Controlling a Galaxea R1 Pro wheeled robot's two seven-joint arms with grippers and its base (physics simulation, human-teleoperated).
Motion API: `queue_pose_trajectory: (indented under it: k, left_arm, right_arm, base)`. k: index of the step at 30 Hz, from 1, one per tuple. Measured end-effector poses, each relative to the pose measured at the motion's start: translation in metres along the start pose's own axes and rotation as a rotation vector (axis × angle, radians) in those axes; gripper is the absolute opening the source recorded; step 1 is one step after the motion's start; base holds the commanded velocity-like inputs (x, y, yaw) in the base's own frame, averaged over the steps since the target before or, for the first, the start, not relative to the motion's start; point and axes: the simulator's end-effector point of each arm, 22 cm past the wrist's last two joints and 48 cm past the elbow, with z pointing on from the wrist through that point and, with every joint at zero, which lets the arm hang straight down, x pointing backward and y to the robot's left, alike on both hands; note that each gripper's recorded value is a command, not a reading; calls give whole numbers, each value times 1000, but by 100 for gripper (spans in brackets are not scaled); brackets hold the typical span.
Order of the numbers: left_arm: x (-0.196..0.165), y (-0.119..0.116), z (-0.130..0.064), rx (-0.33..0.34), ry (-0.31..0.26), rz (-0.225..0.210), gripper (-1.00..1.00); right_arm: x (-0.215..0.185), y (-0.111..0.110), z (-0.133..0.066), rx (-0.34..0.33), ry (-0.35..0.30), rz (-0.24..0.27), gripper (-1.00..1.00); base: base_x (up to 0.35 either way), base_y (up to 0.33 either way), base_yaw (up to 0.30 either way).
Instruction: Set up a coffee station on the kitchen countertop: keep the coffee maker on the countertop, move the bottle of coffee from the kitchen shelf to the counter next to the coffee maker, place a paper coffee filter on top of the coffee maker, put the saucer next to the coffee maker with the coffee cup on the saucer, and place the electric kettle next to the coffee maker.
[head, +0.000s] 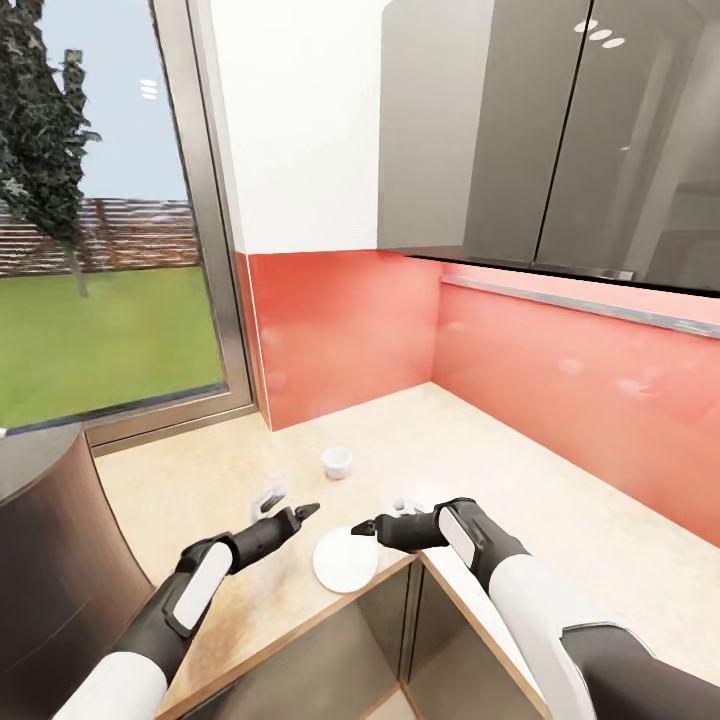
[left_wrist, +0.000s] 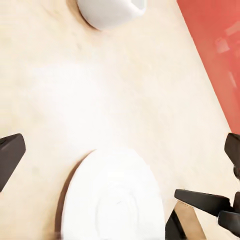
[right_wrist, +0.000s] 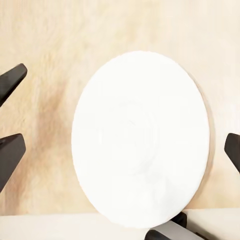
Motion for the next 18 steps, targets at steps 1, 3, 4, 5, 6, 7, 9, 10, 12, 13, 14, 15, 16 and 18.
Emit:
queue_pose_trajectory:
  k: [1, 3, 4, 5, 6, 7, 9, 10, 12, 13, 14, 15, 16, 18]
  left_arm:
    - [4, 4, -1, -4, -2, -4, 100]
    - [10, 7, -2, -8, 0, -10, 100]
    - [12, 7, -2, -6, 1, -17, 100]
    - [14, 7, -2, -2, 0, -29, 100]
    - [15, 6, -2, 2, -1, -36, 100]
    - [16, 5, -2, 11, -4, -58, 100]
    - [18, 4, -3, 21, -6, -77, 100]
    - [22, 3, -3, 32, -5, -93, 100]
    - [24, 4, -3, 33, -2, -98, 100]
    - [26, 5, -3, 32, 0, -101, 100]
    - [27, 5, -3, 31, 1, -103, 100]
    - [30, 7, -4, 30, 4, -106, 100]
    - [31, 7, -4, 30, 5, -107, 100]
    - [33, 5, -3, 34, 7, -111, 100]
  right_arm:
    - [0, 0, 0, 0, 0, 0, 100]
    - [0, 0, 0, 0, 1, 1, 100]
    - [1, -1, 0, 1, 2, 2, 100]
    - [2, -1, 1, 1, 5, 4, 100]
    - [3, -2, 1, 2, 6, 5, 100]
    - [4, -2, 1, 2, 8, 7, 100]
    - [5, -2, 1, 2, 9, 9, 100]
    - [7, 0, 2, -12, 14, 13, 100]
    - [12, 3, 3, -36, 25, 23, 100]
    - [16, 3, 4, -45, 33, 30, 100]
    - [19, 4, 5, -52, 38, 35, 100]
    - [22, 4, 5, -60, 44, 41, 100]
    - [22, 4, 6, -61, 46, 42, 100]
    - [23, 4, 6, -63, 48, 45, 100]
  base:
    - [0, 0, 0]
    - [0, 0, 0]
    - [0, 0, 0]
    - [0, 0, 0]
    - [0, 0, 0]
    - [0, 0, 0]
    - [0, 0, 0]
    - [0, 0, 0]
    - [0, 0, 0]
    - [0, 0, 0]
    - [0, 0, 0]
    - [0, 0, 0]
    - [0, 0, 0]
    - [0, 0, 0]
